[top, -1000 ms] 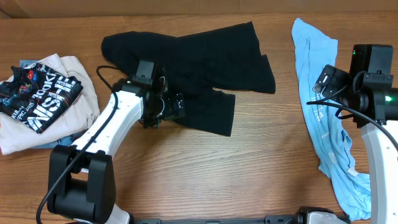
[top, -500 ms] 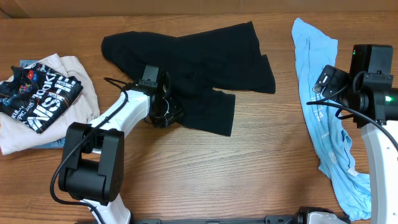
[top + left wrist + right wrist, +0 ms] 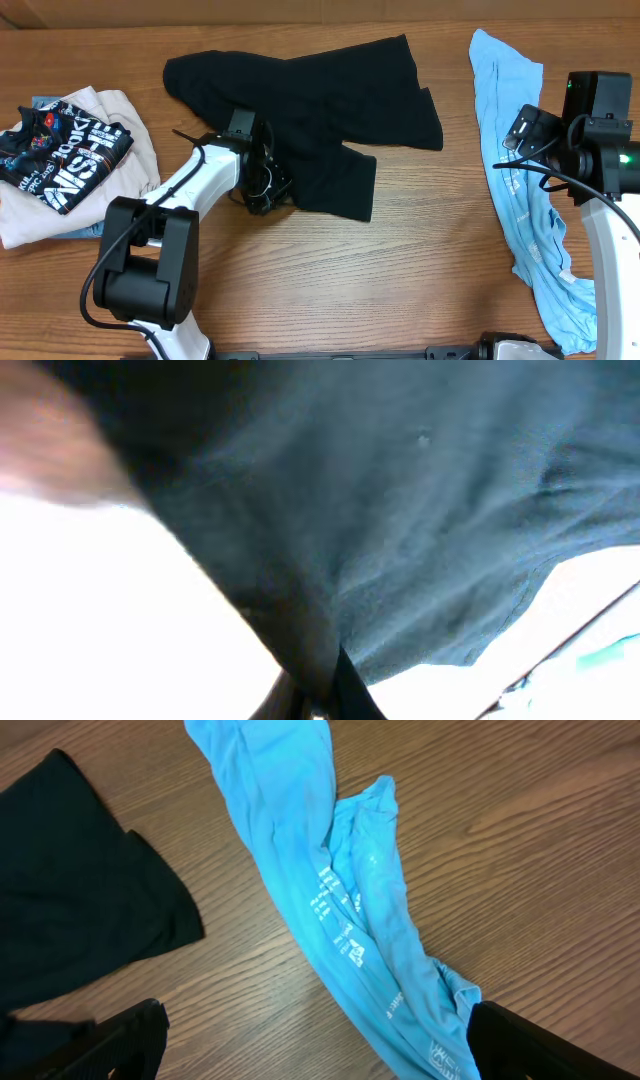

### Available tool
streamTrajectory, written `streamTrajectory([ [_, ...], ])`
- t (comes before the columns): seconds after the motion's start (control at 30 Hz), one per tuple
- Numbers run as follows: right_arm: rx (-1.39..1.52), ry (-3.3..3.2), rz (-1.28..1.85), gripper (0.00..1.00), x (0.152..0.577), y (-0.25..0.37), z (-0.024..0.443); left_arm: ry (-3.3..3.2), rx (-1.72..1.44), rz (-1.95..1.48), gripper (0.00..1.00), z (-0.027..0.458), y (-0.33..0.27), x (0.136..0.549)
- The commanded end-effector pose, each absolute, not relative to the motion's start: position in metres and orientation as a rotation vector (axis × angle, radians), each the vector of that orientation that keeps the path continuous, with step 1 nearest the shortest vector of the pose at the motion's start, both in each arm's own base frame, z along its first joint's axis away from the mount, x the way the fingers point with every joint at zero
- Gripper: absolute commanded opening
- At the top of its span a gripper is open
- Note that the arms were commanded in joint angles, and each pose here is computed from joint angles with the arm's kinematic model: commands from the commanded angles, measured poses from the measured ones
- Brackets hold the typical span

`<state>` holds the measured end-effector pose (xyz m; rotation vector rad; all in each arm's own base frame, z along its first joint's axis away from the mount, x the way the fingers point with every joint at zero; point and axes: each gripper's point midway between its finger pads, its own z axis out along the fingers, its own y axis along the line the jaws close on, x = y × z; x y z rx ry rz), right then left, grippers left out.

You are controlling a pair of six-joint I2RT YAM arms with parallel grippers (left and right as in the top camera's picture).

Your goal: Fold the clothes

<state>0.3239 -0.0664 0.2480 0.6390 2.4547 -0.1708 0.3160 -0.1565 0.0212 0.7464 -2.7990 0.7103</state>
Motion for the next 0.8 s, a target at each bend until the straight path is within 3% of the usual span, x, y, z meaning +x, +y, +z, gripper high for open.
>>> streamTrajectory([
  [0.0,0.581,2.473,-0.058,1.00,0.327,-0.051,0.251,-2.814,0.688,0.734,0.04,0.034,-0.134,0.314],
  [0.33,0.386,2.748,0.261,0.99,0.362,-0.006,0.172,-3.131,1.144,0.562,0.04,0.143,0.026,0.319],
  [0.77,0.103,2.559,0.425,0.90,0.458,0.061,0.140,-3.100,1.193,0.535,0.04,0.145,0.036,0.305],
])
